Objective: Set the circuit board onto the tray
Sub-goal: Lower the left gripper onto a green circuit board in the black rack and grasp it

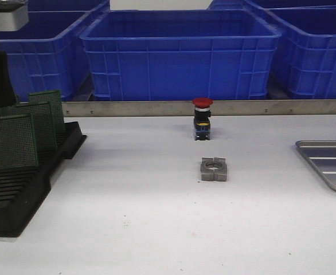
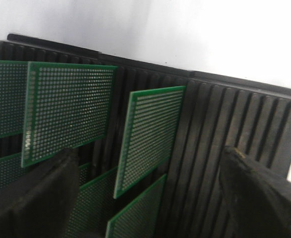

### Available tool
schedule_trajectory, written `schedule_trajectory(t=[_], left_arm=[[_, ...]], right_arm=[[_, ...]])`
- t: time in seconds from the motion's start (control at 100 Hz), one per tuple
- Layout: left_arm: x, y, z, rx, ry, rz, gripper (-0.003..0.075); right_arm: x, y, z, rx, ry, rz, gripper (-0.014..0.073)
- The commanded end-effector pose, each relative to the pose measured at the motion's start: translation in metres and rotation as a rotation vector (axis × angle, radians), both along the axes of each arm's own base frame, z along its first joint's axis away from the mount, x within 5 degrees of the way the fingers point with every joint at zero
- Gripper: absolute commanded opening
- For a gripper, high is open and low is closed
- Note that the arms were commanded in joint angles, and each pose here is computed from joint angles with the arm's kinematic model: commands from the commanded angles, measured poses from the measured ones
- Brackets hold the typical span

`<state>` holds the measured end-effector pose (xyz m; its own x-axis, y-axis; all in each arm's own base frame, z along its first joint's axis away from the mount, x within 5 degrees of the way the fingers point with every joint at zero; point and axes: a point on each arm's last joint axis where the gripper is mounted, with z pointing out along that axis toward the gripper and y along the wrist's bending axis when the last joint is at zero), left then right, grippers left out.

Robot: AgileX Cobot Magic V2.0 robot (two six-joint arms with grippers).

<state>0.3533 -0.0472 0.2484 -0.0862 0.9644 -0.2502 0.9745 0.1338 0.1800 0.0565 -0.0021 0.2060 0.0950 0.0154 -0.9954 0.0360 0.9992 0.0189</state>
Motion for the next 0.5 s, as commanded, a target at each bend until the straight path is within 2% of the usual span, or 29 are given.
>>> schedule_trajectory(t=[0.0, 0.19, 0.49], left_arm=[[0.002, -0.004, 0.024, -0.036, -0.109, 0.002, 0.0535], [0.004, -0.007, 0.020, -0.037, -0.108, -0.005, 0.0535], [0.008, -0.015, -0.007, -0.040, 0.019, -0.029, 0.0534]], right_arm=[[-0.002, 0.000, 0.007, -0.004, -0.099, 0.003, -0.0069], [-0.002, 0.000, 0.007, -0.004, -0.099, 0.003, -0.0069], [-0.002, 0.000, 0.007, -0.004, -0.099, 0.003, -0.0069]])
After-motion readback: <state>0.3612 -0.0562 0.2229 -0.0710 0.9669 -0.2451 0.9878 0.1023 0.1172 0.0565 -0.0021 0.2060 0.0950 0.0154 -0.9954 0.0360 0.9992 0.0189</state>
